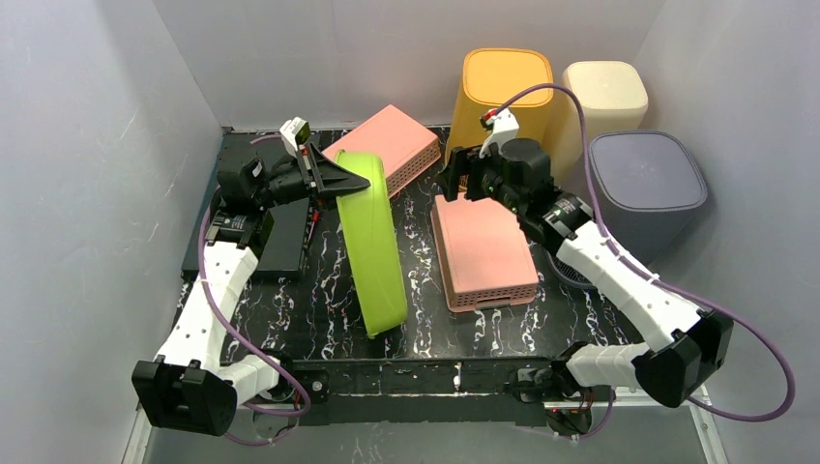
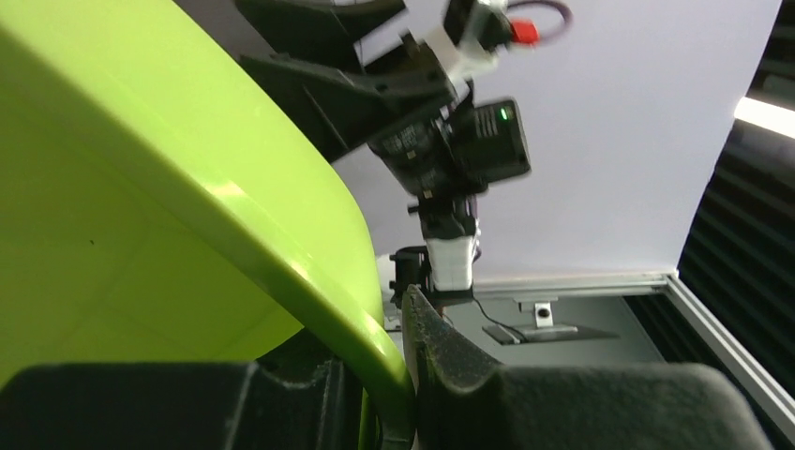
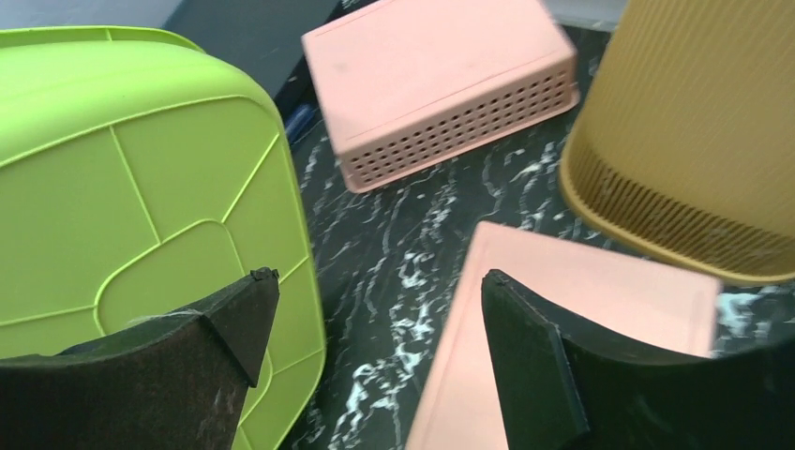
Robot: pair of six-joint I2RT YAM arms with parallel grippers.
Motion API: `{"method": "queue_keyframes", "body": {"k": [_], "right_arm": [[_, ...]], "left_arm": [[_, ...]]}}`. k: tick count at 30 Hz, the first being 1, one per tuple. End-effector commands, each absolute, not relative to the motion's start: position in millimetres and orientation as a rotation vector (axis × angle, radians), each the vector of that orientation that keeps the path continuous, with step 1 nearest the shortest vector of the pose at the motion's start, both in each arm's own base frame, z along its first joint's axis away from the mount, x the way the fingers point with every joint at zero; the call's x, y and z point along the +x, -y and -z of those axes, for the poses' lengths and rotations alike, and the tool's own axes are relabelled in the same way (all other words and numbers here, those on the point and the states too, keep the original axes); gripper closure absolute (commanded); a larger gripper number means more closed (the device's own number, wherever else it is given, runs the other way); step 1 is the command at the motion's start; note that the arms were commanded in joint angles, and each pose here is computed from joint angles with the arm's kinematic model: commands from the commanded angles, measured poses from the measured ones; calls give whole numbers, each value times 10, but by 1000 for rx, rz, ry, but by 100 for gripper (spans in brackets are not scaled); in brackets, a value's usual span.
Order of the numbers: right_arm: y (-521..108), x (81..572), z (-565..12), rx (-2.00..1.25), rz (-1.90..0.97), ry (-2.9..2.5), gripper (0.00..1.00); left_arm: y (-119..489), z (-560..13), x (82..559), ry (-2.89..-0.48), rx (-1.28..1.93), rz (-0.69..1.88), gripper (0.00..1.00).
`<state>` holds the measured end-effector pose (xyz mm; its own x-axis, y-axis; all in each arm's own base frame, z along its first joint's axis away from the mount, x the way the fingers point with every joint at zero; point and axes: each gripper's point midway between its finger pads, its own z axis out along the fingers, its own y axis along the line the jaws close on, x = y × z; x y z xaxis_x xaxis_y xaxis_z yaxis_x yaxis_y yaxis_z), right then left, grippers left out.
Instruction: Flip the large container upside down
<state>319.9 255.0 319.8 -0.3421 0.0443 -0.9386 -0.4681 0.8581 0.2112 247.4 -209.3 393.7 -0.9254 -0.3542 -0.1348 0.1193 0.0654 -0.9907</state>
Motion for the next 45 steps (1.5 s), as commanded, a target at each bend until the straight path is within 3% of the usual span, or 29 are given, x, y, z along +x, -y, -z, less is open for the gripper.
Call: {"method": "queue_keyframes", "body": {"k": [1, 8, 22, 34, 45], "right_arm": [[-2699, 3123, -3285, -330, -932, -1888, 12], [-2565, 3288, -3195, -281, -1267, -1892, 10], [-2600, 3232, -2998, -357, -1315, -1938, 7], [-2662, 3169, -2854, -407, -1364, -1972, 6], [-3143, 2997, -2560, -557, -1419, -2071, 2]], "left_arm": [[2088, -4322, 2098, -1959, 29, 1987, 100], [2082, -4074, 1946, -2030, 92, 2042, 100], [2112, -3203, 2138, -2167, 74, 2101, 100], [1674, -3294, 2250, -2095, 61, 2056, 100], [1317, -2968, 2433, -2078, -225, 1954, 96]]}}
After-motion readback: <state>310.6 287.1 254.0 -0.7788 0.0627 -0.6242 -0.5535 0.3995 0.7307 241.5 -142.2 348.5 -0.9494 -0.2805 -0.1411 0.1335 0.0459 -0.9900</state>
